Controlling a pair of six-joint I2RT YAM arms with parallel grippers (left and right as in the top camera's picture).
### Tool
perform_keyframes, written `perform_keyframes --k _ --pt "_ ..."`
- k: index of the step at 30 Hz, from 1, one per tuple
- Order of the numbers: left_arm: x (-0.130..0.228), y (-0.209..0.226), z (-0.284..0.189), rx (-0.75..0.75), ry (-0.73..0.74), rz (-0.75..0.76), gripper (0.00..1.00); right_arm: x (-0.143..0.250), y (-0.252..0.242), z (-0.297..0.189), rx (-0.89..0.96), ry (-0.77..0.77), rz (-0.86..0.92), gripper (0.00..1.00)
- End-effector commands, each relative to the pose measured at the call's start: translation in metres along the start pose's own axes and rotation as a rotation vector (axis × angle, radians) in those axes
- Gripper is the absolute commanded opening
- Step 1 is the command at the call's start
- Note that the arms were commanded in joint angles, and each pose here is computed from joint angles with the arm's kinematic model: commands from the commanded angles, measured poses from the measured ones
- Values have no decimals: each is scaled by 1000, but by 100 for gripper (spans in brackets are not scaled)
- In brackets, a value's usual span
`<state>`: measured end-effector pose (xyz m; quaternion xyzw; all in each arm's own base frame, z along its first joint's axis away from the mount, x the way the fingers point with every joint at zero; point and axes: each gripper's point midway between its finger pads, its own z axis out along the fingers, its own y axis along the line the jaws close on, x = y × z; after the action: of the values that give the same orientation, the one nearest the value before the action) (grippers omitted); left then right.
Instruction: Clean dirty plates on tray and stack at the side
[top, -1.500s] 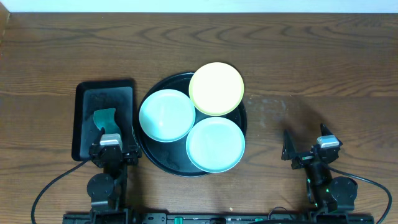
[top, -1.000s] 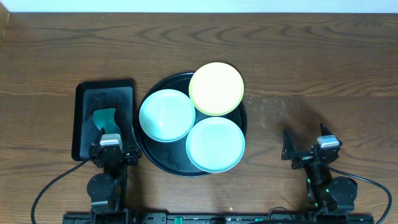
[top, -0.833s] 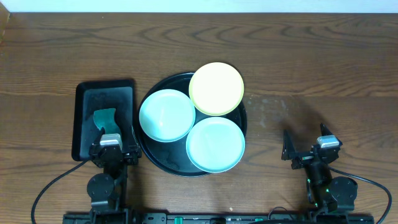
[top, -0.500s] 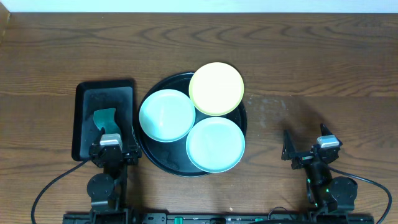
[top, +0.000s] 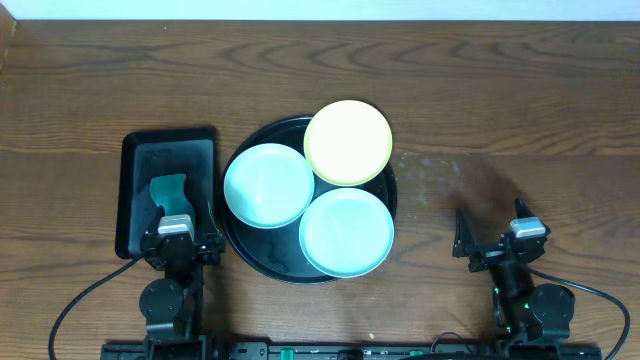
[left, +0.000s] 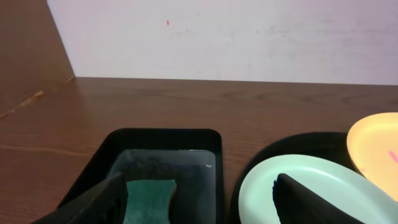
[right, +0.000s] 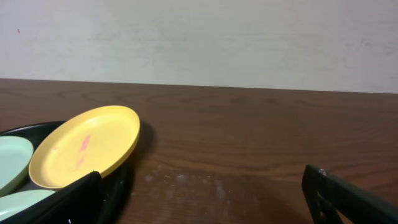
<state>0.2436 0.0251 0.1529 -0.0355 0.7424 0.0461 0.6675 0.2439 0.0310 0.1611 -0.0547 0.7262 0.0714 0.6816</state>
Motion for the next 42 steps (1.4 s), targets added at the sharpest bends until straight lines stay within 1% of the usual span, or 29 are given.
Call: perform_keyframes --k 1,5,8,11,14,19,24,27,30,32,33,35,39,42 --pt "17 8 1 -46 56 21 75 1 1 0 0 -1 13 99" --pt "17 8 1 -47 56 22 75 0 2 0 -10 -6 13 99" --pt "10 6 1 -36 24 4 75 -8 6 0 -33 -37 8 99" --pt "1 5 1 -34 -9 -50 75 -19 6 -1 -32 -80 12 99" --pt "-12 6 -1 -33 -34 -57 75 -29 7 -2 -34 -121 24 99" --pt "-42 7 -6 -35 -48 -58 75 -53 7 -3 -40 -177 84 99" --pt "-85 7 -5 -31 -25 -82 75 -93 6 -2 -34 -219 63 99" --pt "-111 0 1 6 28 -80 75 -119 9 5 -51 -225 32 99" --pt "-135 -6 12 42 113 -78 75 -142 23 19 -144 -188 -12 99" --pt "-146 -12 18 70 170 -79 75 -151 29 30 -185 -151 -10 99" --pt "-154 -15 23 85 235 -83 75 -158 30 41 -199 -109 1 99" --pt "-162 -15 28 79 316 -102 75 -163 30 56 -212 -34 21 99" --pt "-175 -15 39 72 491 -102 75 -167 25 89 -208 171 77 99" --pt "-181 -20 46 94 603 -107 75 -165 25 109 -219 333 125 99"
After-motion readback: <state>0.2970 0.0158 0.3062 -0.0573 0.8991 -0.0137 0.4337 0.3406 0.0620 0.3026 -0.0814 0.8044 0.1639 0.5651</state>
